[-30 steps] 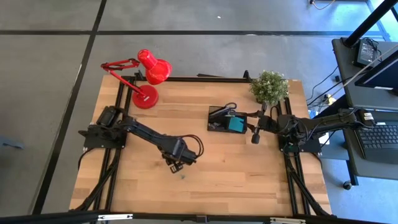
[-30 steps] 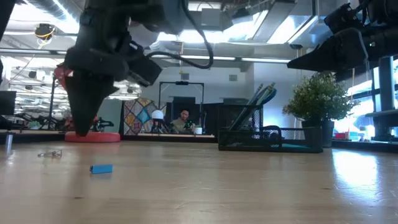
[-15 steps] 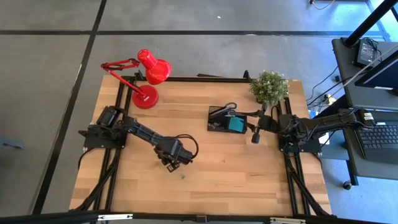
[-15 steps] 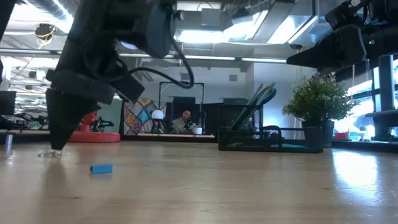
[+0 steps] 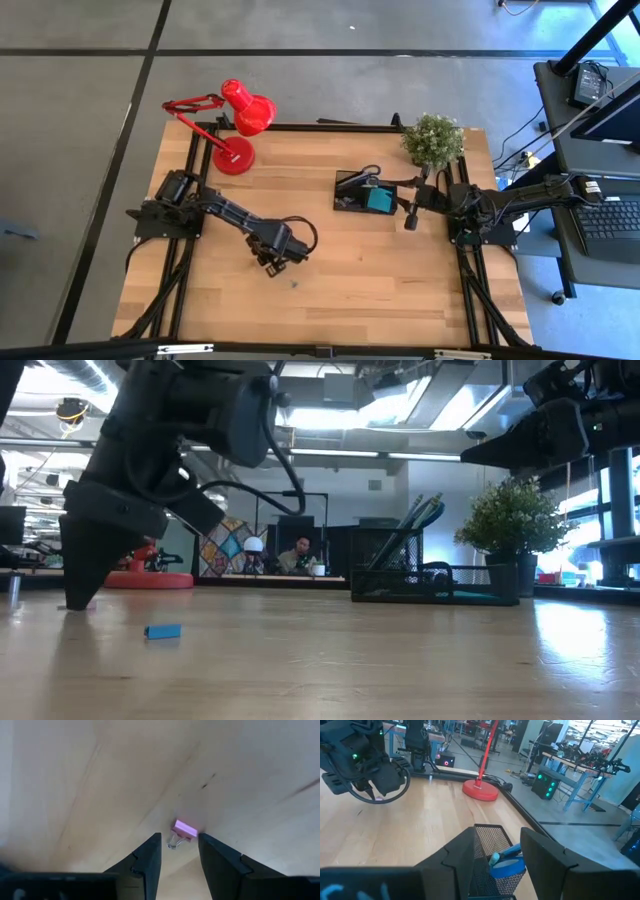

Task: Pick and place office supplies into organizer
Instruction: Put the pink binder clip into the black desk organizer

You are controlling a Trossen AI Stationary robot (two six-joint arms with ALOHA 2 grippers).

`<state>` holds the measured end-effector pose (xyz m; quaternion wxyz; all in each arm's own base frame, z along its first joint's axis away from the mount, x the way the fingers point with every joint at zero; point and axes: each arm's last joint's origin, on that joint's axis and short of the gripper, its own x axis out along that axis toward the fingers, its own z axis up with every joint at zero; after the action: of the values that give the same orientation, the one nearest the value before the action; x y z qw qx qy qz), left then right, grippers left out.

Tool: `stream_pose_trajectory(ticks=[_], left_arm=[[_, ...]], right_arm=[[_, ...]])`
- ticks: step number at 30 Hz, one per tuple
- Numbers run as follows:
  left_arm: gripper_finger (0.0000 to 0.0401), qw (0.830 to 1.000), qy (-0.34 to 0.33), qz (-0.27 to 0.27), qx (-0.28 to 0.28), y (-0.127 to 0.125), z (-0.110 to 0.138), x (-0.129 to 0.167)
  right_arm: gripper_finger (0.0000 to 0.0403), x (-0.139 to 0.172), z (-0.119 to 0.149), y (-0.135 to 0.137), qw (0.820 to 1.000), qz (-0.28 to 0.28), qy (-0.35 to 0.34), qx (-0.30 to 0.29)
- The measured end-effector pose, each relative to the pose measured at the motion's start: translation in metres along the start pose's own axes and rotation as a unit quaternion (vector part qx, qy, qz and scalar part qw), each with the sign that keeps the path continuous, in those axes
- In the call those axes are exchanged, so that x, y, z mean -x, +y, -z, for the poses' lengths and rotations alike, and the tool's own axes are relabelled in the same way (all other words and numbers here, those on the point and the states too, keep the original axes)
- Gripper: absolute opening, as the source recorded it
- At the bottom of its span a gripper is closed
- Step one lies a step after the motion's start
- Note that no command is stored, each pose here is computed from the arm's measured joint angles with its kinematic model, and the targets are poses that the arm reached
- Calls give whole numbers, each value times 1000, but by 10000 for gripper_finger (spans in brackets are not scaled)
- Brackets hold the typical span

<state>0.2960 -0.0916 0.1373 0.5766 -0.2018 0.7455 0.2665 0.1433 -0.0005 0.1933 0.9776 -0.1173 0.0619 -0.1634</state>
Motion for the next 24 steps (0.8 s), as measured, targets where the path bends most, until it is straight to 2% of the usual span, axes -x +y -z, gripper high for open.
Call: stream_pose_trajectory(ticks=[8, 18, 24], left_arm=[[128, 995, -18, 0, -95, -1, -3, 0], [125, 973, -33, -13, -226, -1, -4, 0], [114, 970, -36, -15, -239, -2, -3, 0]], right_arm=[[162, 0, 0, 0, 1000, 0, 0, 0], [162, 0, 0, 0, 1000, 0, 1, -3], [162, 0, 1, 0, 1000, -1, 5, -12]])
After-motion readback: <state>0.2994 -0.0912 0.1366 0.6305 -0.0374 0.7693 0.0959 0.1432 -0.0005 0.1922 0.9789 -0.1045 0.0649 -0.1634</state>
